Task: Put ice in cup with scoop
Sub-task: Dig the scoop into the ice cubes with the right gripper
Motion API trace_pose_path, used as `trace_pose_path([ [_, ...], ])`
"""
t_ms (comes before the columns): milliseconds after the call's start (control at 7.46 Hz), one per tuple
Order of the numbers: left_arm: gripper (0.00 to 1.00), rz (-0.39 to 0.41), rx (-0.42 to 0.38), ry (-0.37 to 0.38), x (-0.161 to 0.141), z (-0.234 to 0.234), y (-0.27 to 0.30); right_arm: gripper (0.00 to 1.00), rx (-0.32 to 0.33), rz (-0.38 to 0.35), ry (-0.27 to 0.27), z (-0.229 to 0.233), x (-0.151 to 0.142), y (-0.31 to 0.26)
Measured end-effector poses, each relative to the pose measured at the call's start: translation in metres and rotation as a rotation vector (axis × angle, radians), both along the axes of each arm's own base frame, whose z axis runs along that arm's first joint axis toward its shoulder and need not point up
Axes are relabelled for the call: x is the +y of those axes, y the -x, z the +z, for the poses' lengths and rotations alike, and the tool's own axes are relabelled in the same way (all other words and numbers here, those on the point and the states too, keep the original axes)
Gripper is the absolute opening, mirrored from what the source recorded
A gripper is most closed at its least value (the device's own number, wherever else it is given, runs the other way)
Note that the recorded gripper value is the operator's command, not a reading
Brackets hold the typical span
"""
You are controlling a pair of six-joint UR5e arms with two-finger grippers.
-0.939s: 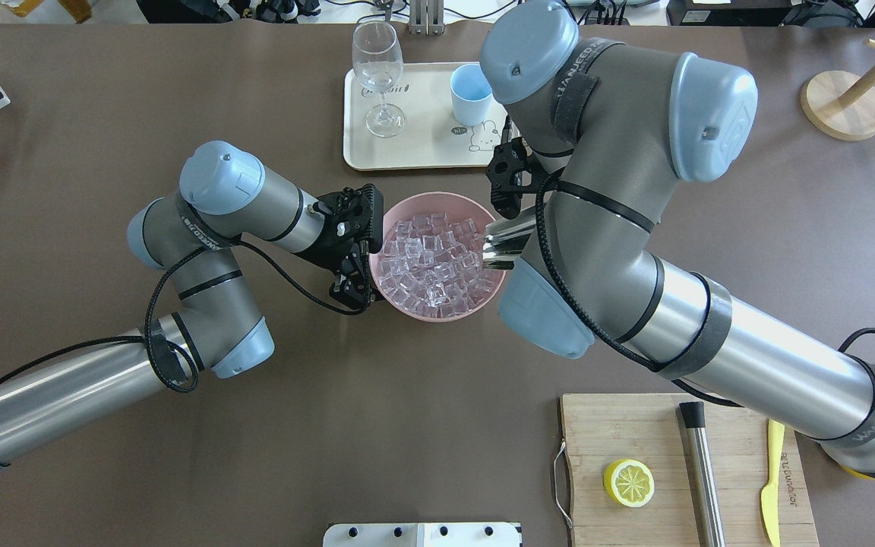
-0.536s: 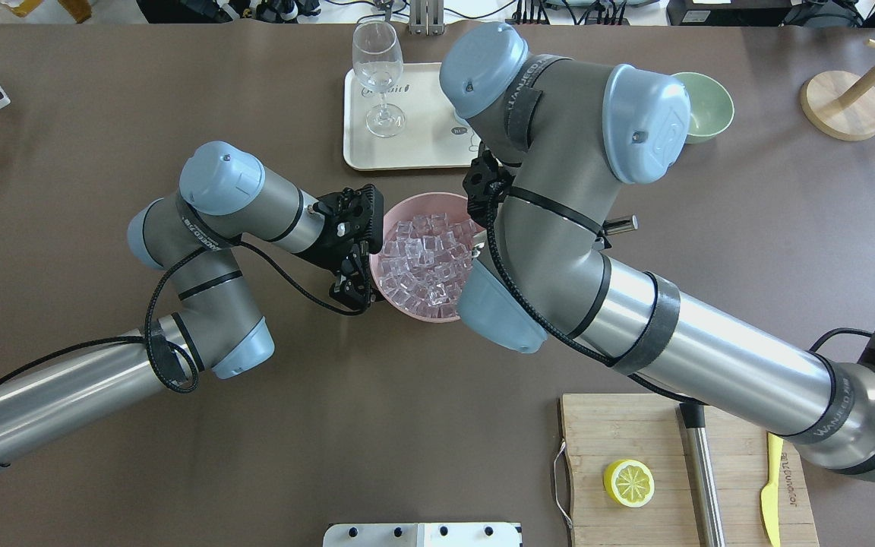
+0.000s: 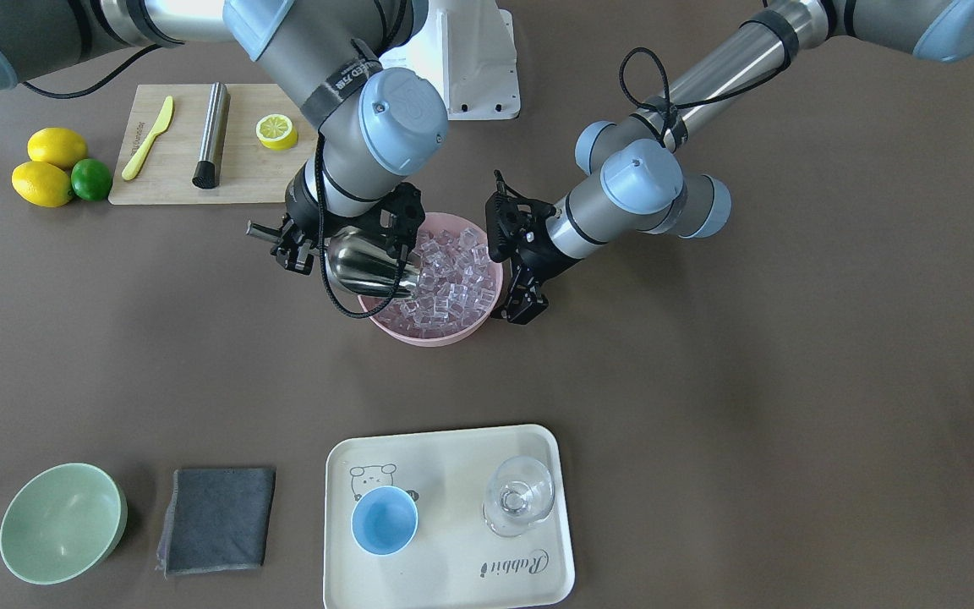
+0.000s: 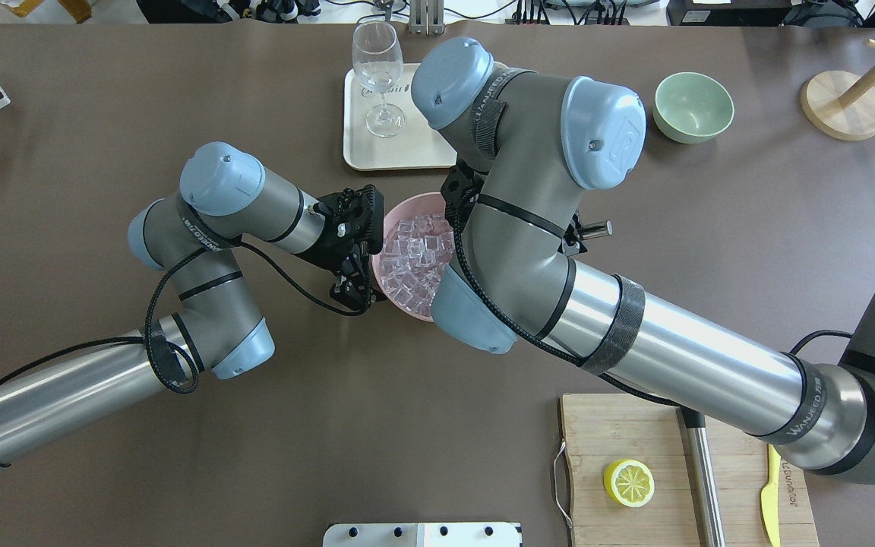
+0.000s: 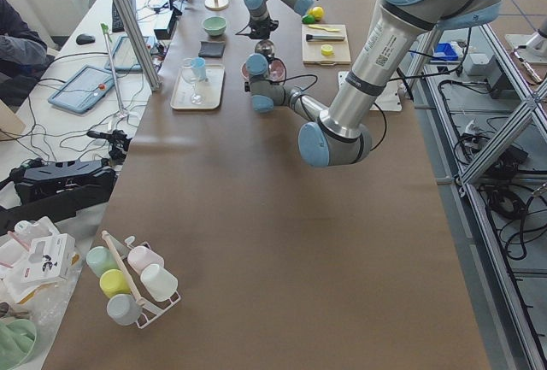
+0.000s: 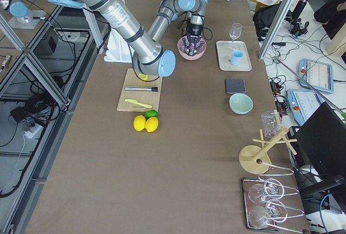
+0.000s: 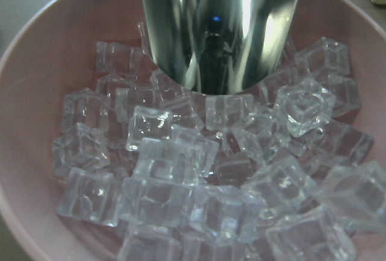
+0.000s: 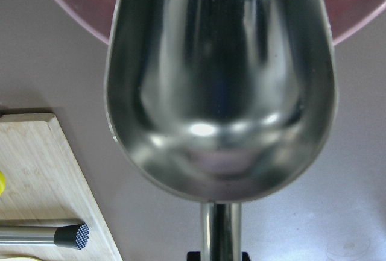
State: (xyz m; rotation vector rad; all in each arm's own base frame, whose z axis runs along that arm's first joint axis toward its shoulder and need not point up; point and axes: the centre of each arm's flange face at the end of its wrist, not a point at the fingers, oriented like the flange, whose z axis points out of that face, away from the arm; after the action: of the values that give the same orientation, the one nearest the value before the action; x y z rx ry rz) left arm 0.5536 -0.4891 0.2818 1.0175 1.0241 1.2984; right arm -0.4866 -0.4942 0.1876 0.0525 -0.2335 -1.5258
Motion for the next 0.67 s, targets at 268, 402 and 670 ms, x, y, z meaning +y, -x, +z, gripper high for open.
trace_pose_path([
  [268,0.98,0.000,0.000,-0.001,0.000,0.001,0.000,0.00,-0.020,0.022,-0.008,0.002,0.002,0.012],
  [402,0.98,0.000,0.000,-0.001,0.000,0.001,0.000,0.00,-0.030,0.033,-0.011,0.003,0.002,0.015],
  [670,0.98,0.000,-0.002,0.000,0.000,0.002,0.000,0.00,-0.057,0.070,-0.018,0.006,0.000,0.019],
])
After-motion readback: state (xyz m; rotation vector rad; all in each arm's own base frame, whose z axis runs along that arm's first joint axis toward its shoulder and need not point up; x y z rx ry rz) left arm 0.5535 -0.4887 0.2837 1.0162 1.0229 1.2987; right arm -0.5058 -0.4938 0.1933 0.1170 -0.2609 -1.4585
